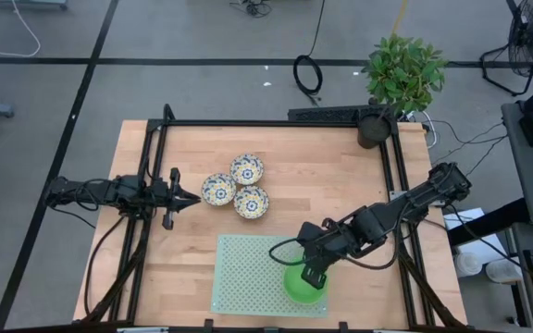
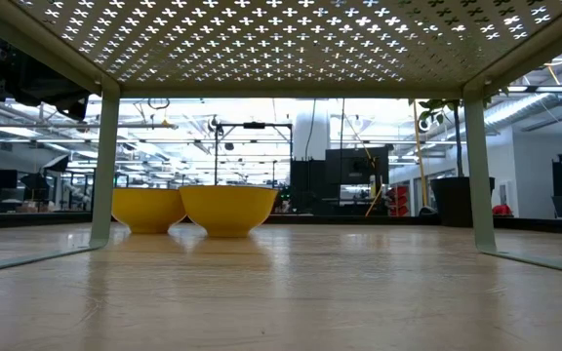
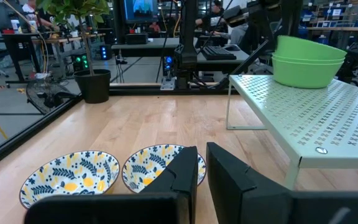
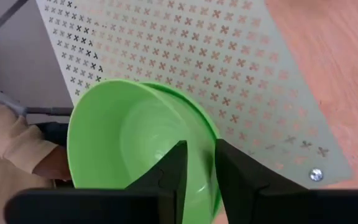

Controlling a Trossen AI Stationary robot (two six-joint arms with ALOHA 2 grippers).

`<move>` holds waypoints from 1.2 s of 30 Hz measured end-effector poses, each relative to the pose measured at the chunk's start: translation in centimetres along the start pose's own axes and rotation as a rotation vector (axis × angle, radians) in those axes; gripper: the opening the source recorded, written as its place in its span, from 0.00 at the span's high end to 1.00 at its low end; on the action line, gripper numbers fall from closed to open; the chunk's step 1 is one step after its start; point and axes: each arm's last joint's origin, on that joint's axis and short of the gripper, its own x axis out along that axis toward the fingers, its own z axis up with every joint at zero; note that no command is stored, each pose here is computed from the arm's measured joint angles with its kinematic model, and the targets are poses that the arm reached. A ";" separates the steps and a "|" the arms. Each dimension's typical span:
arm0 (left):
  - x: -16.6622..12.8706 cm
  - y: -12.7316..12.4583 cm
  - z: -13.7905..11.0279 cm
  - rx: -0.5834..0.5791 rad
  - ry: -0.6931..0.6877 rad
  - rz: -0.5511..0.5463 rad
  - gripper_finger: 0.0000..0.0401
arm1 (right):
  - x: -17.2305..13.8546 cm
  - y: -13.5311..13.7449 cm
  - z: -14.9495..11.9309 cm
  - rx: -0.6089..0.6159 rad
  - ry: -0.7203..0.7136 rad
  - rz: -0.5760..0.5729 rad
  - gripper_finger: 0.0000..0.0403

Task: Pick & Place Mini bowls
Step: Stack the green bowl on the green bowl on the shelf

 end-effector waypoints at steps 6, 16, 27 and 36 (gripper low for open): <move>0.0 0.0 0.0 0.000 0.000 0.000 0.91 | -1.6 -0.2 0.0 0.025 -0.025 0.037 0.82; 0.0 0.0 0.0 0.000 0.000 0.000 0.91 | -2.5 1.5 0.8 -0.091 -0.195 0.189 0.82; 0.0 0.0 0.0 0.000 0.000 0.000 0.91 | -3.0 3.8 0.9 -0.347 -0.343 0.339 0.84; 0.0 0.0 0.0 0.000 0.000 0.000 0.91 | 0.2 4.0 0.1 -0.486 -0.261 0.232 1.00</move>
